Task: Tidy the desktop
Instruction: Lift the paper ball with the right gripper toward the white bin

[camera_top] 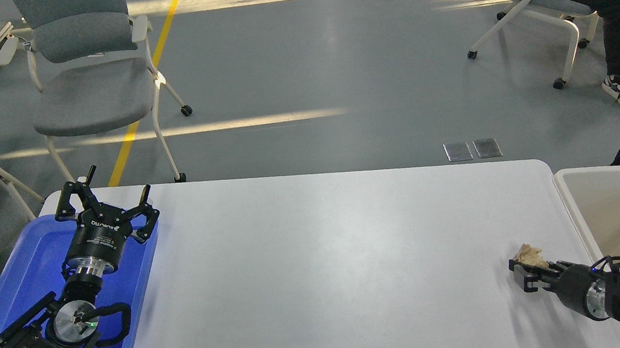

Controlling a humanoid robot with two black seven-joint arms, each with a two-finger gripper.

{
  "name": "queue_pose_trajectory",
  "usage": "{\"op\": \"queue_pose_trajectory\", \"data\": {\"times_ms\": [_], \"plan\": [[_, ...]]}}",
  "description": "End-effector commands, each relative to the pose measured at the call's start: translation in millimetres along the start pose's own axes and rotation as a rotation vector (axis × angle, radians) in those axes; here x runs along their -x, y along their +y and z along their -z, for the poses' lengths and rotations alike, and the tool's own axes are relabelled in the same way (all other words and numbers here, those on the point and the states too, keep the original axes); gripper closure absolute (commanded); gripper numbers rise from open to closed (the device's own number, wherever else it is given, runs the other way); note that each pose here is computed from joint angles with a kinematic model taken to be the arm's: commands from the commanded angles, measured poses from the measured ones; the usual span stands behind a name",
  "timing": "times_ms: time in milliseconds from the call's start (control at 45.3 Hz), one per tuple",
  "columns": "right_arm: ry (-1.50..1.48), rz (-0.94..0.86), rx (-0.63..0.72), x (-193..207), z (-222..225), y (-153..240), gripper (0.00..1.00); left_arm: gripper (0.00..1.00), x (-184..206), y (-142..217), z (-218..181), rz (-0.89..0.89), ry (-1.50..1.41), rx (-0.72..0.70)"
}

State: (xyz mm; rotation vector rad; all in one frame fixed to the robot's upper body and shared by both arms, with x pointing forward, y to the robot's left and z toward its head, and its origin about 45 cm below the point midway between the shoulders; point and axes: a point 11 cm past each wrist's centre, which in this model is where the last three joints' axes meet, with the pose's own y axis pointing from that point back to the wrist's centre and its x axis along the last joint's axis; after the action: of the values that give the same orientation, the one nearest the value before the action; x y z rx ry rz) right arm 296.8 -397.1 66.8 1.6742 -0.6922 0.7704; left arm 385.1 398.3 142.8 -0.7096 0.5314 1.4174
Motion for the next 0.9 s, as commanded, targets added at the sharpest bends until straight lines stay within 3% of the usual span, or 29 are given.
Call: {"op": "queue_pose_trajectory", "data": {"times_ms": [0, 287, 882], "plan": [[-0.035, -0.014, -0.023, -35, -1, 15, 1.0, 0.0, 0, 0, 0, 0.0, 0.0, 0.001], [-0.014, 0.01, -0.013, -81, -19, 57, 1.0, 0.0, 0, 0, 0, 0.0, 0.0, 0.001], [0.065, -0.011, -0.031, -207, -8, 141, 1.0, 0.0, 0, 0, 0, -0.001, 0.0, 0.0]]}}
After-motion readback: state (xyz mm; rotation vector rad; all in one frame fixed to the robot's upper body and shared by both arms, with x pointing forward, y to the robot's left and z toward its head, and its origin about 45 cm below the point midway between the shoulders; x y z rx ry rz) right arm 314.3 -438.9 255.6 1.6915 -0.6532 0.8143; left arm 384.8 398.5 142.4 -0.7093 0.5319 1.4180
